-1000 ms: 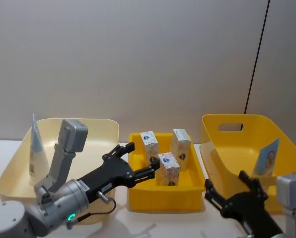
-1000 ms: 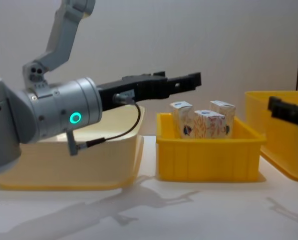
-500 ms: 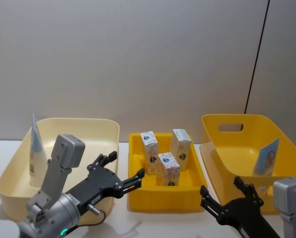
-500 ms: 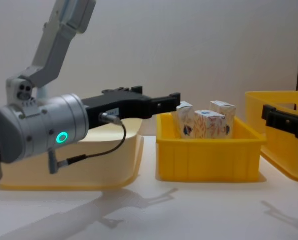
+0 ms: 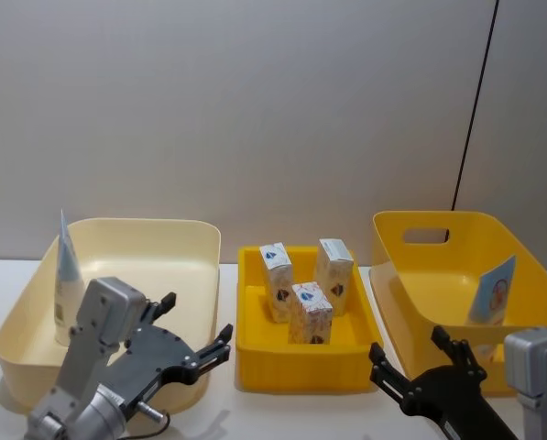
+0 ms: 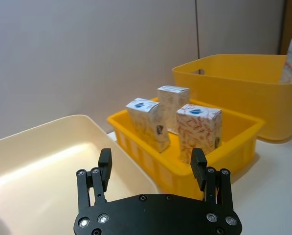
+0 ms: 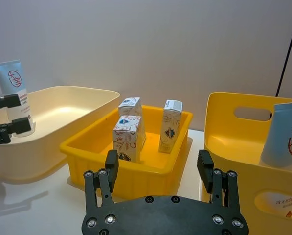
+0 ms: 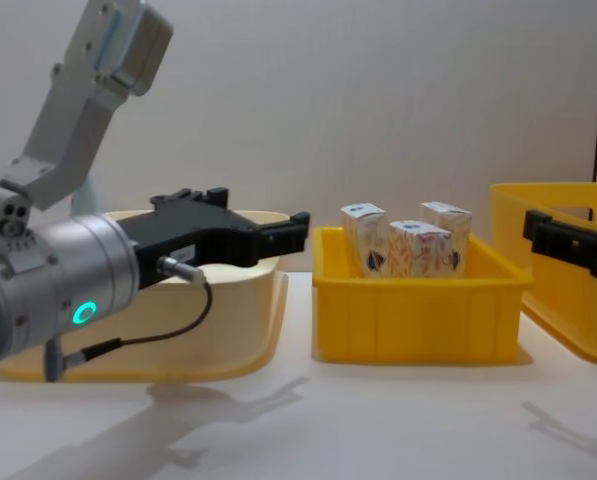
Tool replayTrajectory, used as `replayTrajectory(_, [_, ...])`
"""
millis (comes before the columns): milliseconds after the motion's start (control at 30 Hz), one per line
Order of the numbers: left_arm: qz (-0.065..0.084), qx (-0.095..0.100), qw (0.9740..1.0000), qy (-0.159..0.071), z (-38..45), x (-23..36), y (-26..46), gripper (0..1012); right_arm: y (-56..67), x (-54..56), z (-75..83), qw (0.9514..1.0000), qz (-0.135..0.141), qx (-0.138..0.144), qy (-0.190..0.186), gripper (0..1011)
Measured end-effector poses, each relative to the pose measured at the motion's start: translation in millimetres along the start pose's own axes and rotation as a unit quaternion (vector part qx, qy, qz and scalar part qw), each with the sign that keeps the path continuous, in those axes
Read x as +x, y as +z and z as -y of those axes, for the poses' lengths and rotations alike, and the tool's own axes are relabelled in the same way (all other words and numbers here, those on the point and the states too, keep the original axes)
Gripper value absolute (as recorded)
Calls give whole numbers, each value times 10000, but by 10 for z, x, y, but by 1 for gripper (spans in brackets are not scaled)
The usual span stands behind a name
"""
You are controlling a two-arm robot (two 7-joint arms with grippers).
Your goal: Bimanual collaborative sorting of washing and personal care products
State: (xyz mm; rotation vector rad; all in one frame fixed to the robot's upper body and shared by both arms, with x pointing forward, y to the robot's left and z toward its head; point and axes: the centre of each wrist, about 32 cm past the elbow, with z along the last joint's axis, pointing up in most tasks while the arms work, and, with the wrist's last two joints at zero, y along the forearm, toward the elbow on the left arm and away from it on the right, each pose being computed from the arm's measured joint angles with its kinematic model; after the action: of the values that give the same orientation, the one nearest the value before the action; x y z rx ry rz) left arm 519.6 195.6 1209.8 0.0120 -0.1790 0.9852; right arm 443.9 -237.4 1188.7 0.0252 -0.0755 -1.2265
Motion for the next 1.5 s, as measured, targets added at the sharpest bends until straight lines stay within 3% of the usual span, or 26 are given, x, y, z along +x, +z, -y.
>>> replayTrajectory(467, [452,58,9970,627,-227,-122,-12,1003,5,19,-140,9998,105,43,178,1001])
replayTrajectory(1000, [497,61,9964,687,-249,-134,-13,1003,59,-18,-425,9995,229,62,231,1001])
replayTrajectory(1500, [497,62,9964,686,-249,-135,-14,1002,112,-71,-841,9995,216,-13,209,1001])
